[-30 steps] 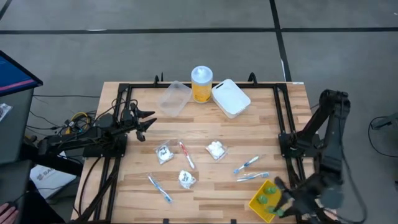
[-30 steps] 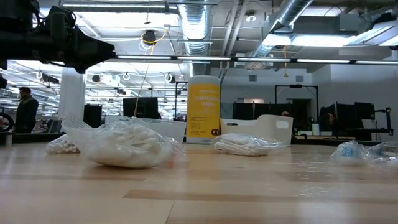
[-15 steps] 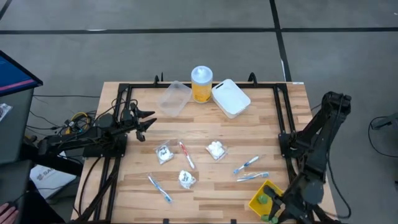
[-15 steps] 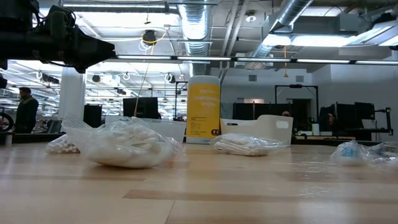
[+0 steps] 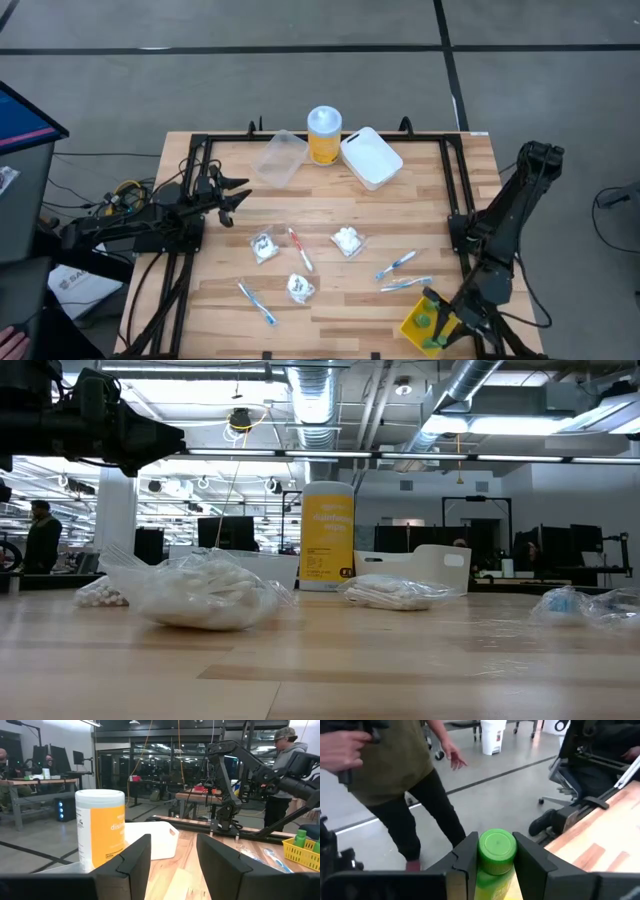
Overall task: Pick & Place Travel size toiletries
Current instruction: Put the shampoo into the yellow bin
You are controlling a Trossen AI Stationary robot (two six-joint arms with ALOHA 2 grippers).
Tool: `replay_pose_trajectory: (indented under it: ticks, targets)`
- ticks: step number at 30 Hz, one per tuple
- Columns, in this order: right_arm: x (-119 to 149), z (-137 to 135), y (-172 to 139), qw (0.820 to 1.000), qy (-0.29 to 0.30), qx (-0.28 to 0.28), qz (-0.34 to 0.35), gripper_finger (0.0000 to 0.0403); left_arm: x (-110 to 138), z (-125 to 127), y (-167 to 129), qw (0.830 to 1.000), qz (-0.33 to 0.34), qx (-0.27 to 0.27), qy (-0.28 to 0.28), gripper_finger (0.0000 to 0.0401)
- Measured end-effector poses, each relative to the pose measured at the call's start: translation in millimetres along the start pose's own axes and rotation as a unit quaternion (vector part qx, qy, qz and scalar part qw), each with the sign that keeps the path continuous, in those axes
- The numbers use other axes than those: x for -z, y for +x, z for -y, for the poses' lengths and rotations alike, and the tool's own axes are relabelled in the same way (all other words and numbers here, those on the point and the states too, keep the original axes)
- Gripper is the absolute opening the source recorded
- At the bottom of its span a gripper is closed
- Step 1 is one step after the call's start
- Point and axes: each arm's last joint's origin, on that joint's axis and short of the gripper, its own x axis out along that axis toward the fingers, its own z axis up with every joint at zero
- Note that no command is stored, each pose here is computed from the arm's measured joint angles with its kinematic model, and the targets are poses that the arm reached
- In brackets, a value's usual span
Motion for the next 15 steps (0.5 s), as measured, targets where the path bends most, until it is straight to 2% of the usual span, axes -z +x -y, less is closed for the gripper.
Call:
replay_pose_trajectory:
  ticks: [10, 15]
  targets:
    - [20, 2, -2, 1.000, 0.011, 0.005, -0.023, 0.0095, 0, 0, 0, 1.000, 0.002, -0.002, 0.000, 0.0154]
    - [33, 2, -5, 1.000, 0.026, 0.001, 0.002, 0.0095, -1, 0, 0, 1.000, 0.004, -0.001, 0.000, 0.0154]
